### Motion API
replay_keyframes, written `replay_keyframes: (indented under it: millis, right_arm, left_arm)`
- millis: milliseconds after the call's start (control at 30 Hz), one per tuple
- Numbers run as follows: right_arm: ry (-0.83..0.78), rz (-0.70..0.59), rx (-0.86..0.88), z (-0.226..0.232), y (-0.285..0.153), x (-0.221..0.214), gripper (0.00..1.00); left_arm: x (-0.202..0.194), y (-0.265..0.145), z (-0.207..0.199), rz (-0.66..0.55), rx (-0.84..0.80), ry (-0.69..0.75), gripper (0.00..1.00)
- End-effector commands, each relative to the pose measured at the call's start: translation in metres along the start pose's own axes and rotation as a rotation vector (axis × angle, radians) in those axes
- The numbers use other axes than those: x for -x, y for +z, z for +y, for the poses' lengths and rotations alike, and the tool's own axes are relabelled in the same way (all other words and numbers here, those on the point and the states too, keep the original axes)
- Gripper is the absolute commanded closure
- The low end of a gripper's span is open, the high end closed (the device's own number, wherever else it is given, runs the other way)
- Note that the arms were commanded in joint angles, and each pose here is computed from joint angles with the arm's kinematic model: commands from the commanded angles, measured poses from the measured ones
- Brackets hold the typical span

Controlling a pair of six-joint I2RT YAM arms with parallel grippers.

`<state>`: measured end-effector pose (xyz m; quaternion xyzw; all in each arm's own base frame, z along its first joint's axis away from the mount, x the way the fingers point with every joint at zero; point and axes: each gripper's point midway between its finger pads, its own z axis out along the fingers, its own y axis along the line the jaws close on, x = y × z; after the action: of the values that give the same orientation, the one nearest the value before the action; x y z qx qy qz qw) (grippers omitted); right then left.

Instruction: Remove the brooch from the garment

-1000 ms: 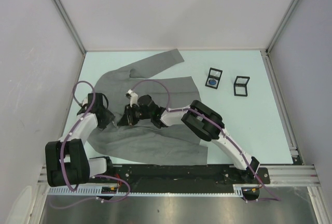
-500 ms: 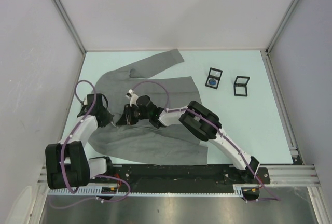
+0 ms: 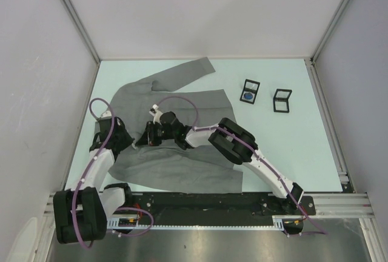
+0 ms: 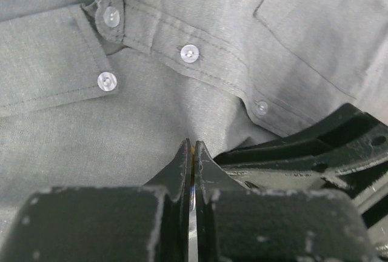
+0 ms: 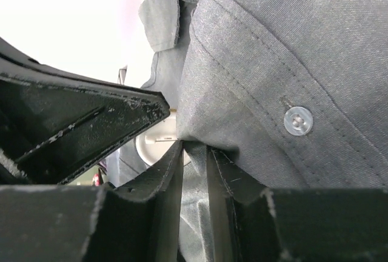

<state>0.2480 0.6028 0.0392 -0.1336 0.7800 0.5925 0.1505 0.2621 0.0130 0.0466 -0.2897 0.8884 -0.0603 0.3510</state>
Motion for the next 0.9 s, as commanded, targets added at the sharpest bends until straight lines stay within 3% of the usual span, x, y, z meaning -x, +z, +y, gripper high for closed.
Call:
replay_keyframes:
  millis: [0, 533, 867]
  right_arm:
    - [-0.010, -0.036, 0.040, 0.013, 0.006, 0.013, 0.73]
    - [0.041, -0.037, 0.115, 0.017, 0.001, 0.014, 0.66]
    - [0.038, -0.035, 0.094, 0.009, 0.003, 0.011, 0.74]
  left_arm:
    - [0.010, -0.005, -0.015, -0.049, -0.096, 0.040, 1.00]
    - [0.000, -0.002, -0.012, -0.013, -0.091, 0.024, 1.00]
    - [-0.001, -0.001, -0.013, -0.015, -0.095, 0.014, 1.00]
